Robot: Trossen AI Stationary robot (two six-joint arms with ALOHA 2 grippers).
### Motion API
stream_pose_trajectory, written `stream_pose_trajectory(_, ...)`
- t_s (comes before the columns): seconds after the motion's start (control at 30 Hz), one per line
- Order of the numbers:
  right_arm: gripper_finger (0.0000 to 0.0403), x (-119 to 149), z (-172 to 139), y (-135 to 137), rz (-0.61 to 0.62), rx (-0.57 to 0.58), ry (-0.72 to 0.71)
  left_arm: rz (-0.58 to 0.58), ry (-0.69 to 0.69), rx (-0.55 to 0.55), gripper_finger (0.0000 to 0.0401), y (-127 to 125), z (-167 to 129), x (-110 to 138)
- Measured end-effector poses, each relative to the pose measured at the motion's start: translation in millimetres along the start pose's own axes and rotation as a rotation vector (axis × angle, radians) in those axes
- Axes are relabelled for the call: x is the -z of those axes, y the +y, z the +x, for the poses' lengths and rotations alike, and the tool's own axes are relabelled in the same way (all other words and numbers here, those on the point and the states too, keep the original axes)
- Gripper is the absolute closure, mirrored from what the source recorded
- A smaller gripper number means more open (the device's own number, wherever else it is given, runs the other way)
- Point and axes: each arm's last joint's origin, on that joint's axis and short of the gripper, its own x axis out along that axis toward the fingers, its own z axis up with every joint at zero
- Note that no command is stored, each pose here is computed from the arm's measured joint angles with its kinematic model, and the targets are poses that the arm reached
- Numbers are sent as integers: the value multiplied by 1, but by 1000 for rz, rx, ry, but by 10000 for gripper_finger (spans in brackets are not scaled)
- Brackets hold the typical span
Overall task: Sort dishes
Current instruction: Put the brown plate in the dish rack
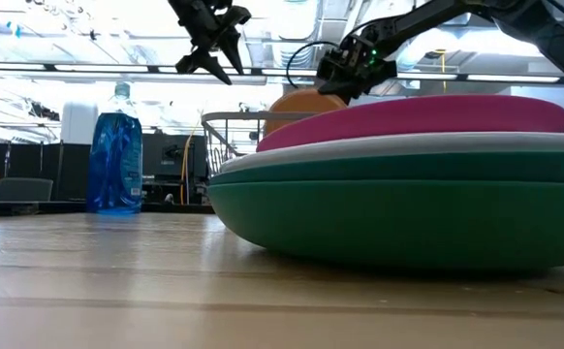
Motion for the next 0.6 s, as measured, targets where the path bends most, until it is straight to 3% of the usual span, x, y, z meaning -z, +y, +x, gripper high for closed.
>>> stream_pose_trajectory(0.43, 400, 15, 8, -13, 18, -5, 16, 27, -3, 3, 248, -8, 1, 3)
stream_pose_trajectory(0.6, 400, 16, 8, -14, 20, -3, 16, 78, -62, 21, 248, -11, 2, -3)
